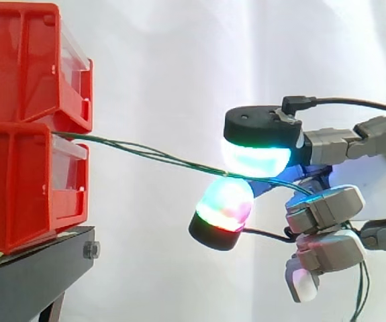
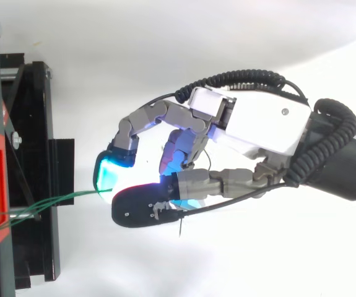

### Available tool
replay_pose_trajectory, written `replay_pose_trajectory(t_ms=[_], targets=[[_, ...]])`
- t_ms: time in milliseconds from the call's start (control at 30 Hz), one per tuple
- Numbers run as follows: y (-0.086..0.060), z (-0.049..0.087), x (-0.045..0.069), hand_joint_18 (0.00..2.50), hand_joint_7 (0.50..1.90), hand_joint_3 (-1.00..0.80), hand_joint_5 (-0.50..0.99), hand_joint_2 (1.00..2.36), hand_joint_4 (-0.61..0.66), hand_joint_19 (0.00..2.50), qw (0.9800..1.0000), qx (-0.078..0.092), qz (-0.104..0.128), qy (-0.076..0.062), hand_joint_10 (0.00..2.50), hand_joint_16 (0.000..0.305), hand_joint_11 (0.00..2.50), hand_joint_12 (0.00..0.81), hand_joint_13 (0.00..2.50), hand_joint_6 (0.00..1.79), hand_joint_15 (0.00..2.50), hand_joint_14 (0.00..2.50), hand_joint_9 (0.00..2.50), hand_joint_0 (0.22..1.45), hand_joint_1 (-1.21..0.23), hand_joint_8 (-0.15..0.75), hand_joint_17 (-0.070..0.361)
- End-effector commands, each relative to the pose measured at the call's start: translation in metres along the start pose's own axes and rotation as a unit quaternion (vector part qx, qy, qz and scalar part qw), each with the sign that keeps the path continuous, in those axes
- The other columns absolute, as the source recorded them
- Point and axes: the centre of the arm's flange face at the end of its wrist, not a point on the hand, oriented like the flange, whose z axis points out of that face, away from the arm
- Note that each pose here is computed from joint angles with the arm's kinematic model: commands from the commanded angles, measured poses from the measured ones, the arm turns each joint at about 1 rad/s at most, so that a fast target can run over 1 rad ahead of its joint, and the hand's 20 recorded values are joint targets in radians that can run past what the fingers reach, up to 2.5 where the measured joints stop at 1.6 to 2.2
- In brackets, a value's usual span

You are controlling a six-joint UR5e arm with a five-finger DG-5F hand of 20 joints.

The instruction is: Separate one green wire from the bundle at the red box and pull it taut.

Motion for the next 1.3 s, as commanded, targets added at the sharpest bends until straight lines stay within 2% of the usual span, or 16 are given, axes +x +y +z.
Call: replay_pose_trajectory(t_ms=[0, 100, 233, 400, 533, 733, 1000, 1267], targets=[[0.002, 0.001, 0.002, 0.84, 0.91, -0.21, -0.19, 1.03, 0.10, 0.78, 1.0000, -0.007, 0.003, -0.001, 0.01, 0.061, 1.65, 0.332, 1.37, 0.87, 1.11, 0.03, 1.46, 0.61, -0.64, 0.255, 0.137], [0.004, 0.002, 0.003, 0.83, 0.90, -0.20, -0.19, 1.03, 0.10, 0.77, 0.9999, -0.014, 0.008, -0.002, 0.01, 0.061, 1.64, 0.330, 1.37, 0.88, 1.11, 0.03, 1.45, 0.62, -0.65, 0.257, 0.137], [0.004, 0.002, 0.004, 0.83, 0.89, -0.22, -0.20, 1.02, 0.10, 0.77, 0.9999, -0.015, 0.008, -0.002, 0.01, 0.061, 1.65, 0.330, 1.36, 0.88, 1.10, 0.02, 1.43, 0.62, -0.68, 0.258, 0.136], [0.010, 0.004, 0.003, 0.83, 0.86, -0.42, -0.20, 1.01, 0.11, 0.77, 0.9998, -0.019, 0.010, -0.004, 0.01, 0.060, 1.62, 0.335, 1.35, 0.89, 1.08, 0.03, 1.44, 0.61, -0.71, 0.258, 0.135], [0.012, 0.004, 0.006, 0.83, 0.86, -0.47, -0.19, 1.00, 0.11, 0.77, 0.9997, -0.024, 0.009, -0.002, 0.01, 0.060, 1.61, 0.336, 1.36, 0.88, 1.09, 0.02, 1.46, 0.59, -0.68, 0.262, 0.136], [0.013, 0.005, 0.008, 0.83, 0.89, -0.33, -0.19, 1.02, 0.10, 0.77, 0.9995, -0.029, 0.008, -0.004, 0.01, 0.060, 1.61, 0.335, 1.36, 0.89, 1.08, 0.03, 1.46, 0.62, -0.67, 0.259, 0.135], [0.012, 0.003, 0.009, 0.83, 0.92, -0.19, -0.19, 1.03, 0.05, 0.77, 0.9996, -0.027, 0.006, -0.004, 0.01, 0.060, 1.62, 0.333, 1.35, 0.91, 1.08, 0.03, 1.44, 0.62, -0.69, 0.268, 0.134], [0.013, 0.003, 0.010, 0.81, 0.86, -0.24, -0.20, 1.02, 0.00, 0.74, 0.9996, -0.028, 0.008, -0.006, 0.02, 0.059, 1.52, 0.339, 1.29, 0.92, 1.04, 0.03, 1.36, 0.67, -0.77, 0.262, 0.132]])
